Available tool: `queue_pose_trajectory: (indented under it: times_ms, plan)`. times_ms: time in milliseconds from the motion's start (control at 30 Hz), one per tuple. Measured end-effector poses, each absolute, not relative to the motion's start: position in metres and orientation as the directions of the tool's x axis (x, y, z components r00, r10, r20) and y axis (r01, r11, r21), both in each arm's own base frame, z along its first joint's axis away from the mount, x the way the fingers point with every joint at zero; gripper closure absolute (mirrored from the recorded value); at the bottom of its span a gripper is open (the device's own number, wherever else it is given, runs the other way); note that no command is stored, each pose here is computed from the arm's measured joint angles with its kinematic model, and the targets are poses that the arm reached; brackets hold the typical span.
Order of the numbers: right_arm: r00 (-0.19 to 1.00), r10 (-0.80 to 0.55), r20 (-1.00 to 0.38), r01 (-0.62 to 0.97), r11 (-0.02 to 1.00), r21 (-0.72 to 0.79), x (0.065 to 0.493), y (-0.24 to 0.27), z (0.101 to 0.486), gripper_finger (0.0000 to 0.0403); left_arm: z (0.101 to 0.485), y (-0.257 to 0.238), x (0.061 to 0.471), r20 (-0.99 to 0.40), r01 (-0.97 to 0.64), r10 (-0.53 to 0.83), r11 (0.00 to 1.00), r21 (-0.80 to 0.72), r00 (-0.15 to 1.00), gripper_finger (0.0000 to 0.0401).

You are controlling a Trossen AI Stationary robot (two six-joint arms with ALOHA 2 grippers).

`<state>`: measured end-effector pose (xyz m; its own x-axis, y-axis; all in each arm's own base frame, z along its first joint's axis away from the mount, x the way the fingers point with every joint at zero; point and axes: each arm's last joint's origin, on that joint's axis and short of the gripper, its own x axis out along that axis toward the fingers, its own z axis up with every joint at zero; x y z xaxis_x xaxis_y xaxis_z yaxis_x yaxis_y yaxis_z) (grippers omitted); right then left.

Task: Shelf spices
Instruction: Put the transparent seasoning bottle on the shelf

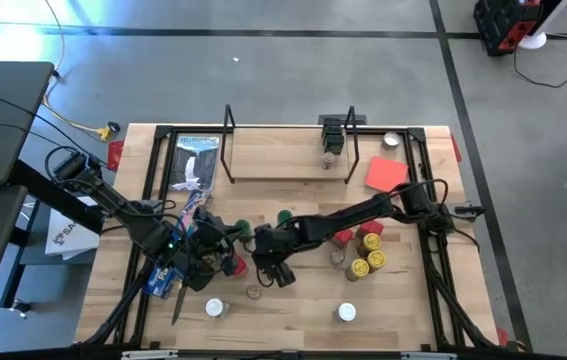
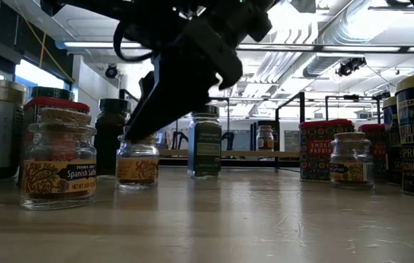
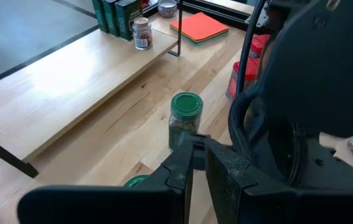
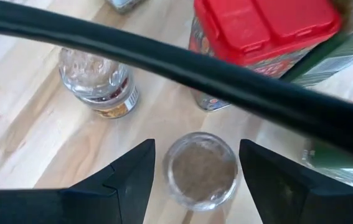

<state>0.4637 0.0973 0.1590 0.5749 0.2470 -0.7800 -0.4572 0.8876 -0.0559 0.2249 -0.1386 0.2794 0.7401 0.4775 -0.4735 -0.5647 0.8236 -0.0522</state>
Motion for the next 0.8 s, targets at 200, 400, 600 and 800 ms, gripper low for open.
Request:
queue_pose_trajectory:
  times_ms: [200,400,600,800]
  plan:
    - [0.569,0.249,-0.784,-0.451,0.891,-0.045,0.464,0.098,0.155,0.0191,0.280,-0.139,0.225,-0.473,-0.565,0.477,0.824,-0.054,0.741,0.0364]
    - [0.567,0.248,-0.786,-0.446,0.894,-0.040,0.464,0.097,0.157,0.0243,0.280,-0.139,0.225,-0.473,-0.565,0.477,0.824,-0.054,0.741,0.0364]
    - [0.571,0.234,-0.787,-0.443,0.895,-0.055,0.452,0.098,0.188,0.0243,0.279,-0.139,0.225,-0.477,-0.563,0.475,0.825,-0.052,0.740,0.0364]
    - [0.594,0.139,-0.792,-0.424,0.891,-0.161,0.424,0.098,0.241,0.0243,0.279,-0.139,0.225,-0.481,-0.559,0.468,0.827,-0.055,0.741,0.0364]
